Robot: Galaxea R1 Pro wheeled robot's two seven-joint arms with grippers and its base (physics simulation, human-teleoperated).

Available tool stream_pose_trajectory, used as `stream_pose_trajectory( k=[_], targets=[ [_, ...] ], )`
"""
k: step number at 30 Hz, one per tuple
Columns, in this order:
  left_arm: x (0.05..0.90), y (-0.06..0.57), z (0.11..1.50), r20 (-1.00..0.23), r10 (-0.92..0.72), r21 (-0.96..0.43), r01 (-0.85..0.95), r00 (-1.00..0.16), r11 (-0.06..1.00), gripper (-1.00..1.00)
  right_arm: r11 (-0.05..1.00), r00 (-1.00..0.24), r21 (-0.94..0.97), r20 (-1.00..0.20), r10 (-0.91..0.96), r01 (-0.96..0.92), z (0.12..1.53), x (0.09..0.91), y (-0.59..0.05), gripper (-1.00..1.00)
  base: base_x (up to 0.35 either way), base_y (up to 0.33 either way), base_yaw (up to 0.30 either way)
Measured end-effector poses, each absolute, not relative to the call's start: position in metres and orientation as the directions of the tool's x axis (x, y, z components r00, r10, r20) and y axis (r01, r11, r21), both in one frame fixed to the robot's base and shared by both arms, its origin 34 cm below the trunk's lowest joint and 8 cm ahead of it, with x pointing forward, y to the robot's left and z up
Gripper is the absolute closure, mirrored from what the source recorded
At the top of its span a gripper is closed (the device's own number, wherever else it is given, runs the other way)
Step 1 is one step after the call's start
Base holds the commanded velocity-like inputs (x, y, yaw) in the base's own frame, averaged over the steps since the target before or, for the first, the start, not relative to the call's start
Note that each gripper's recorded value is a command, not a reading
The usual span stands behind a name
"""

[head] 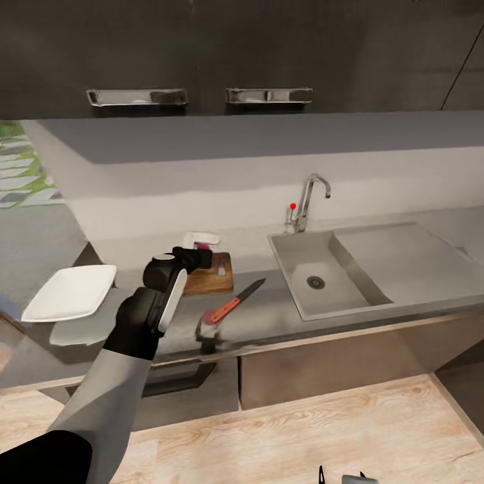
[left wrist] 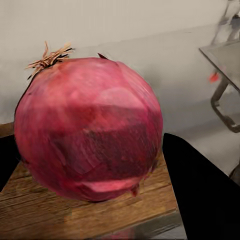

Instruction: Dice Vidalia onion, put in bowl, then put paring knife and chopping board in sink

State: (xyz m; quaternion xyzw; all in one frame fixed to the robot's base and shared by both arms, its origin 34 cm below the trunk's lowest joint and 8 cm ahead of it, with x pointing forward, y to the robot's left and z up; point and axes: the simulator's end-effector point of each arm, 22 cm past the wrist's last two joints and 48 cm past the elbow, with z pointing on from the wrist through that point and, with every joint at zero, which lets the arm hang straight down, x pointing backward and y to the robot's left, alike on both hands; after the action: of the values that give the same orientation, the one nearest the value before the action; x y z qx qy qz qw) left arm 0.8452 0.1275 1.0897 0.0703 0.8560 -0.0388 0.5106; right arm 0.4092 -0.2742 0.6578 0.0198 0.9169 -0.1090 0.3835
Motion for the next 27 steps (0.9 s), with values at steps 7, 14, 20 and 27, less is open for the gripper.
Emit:
stream_pose_trajectory(
  k=[7, 14, 20, 27],
  targets=[
    [0.844, 0.129, 1.096, -0.883, 0.082, 0.009, 0.158, -0.462, 0.987, 1.00, 0.976, -0.698, -0.183, -0.715, -0.047, 0.122, 0.661, 0.413, -0.274, -1.00, 0.000, 0.301, 0.000],
    [0.842, 0.129, 1.096, -0.880, 0.086, 0.012, 0.159, -0.468, 0.987, 1.00, 0.976, -0.689, -0.181, -0.723, -0.047, 0.124, 0.664, 0.416, -0.274, -1.00, 0.074, 0.180, 0.000],
    [0.840, 0.129, 1.080, -0.859, 0.095, 0.016, 0.159, -0.503, 0.987, 1.00, 0.976, -0.684, -0.180, -0.728, -0.047, 0.126, 0.667, 0.419, -0.274, -1.00, 0.037, 0.018, 0.000],
    [0.838, 0.130, 1.062, -0.839, 0.103, 0.019, 0.160, -0.535, 0.987, 1.00, 0.975, -0.685, -0.181, -0.727, -0.047, 0.125, 0.666, 0.419, -0.274, -1.00, 0.031, 0.001, 0.000]
  ],
)
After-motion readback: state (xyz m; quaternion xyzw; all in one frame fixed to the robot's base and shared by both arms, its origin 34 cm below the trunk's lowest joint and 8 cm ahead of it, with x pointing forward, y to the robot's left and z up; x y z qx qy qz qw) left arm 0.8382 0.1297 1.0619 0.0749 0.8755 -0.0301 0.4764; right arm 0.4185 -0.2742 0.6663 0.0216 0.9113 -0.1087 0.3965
